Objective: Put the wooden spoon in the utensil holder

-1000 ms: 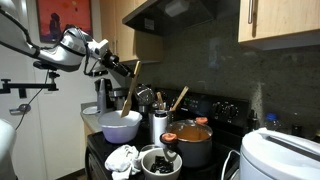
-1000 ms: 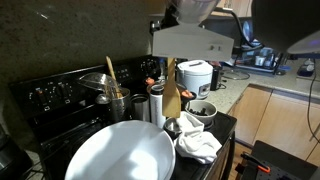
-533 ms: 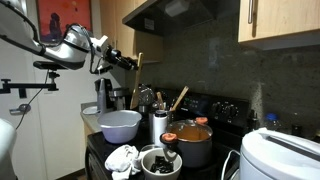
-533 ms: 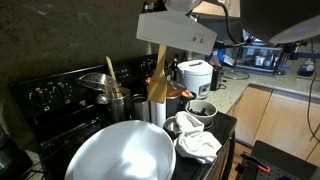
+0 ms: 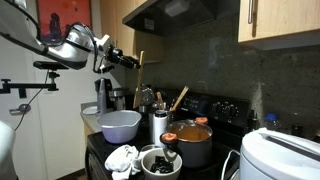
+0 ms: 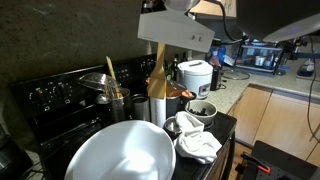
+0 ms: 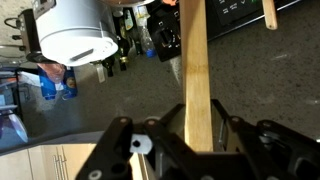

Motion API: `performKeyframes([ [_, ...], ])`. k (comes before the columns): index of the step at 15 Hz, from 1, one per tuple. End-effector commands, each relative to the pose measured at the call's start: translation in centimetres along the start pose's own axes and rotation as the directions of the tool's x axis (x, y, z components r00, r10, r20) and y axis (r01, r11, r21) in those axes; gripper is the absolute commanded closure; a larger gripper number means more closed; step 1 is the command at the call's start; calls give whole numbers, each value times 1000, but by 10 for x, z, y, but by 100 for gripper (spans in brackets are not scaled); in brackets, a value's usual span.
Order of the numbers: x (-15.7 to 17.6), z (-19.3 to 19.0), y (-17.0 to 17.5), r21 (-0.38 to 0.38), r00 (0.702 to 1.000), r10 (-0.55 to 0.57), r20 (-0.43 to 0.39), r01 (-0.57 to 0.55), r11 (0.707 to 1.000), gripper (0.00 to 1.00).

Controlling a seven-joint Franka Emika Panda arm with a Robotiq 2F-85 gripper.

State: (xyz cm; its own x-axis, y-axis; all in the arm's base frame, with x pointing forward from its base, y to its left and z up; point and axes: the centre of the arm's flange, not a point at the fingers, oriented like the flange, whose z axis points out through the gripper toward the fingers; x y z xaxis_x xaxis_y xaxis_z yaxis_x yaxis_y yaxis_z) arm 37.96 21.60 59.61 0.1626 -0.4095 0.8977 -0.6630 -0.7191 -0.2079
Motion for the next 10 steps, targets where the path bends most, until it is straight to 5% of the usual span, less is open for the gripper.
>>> performKeyframes([
  [1, 12, 31, -28, 42, 998, -11, -55, 13, 999, 90],
  [10, -17, 101, -114, 179, 990, -16, -139, 42, 983, 90],
])
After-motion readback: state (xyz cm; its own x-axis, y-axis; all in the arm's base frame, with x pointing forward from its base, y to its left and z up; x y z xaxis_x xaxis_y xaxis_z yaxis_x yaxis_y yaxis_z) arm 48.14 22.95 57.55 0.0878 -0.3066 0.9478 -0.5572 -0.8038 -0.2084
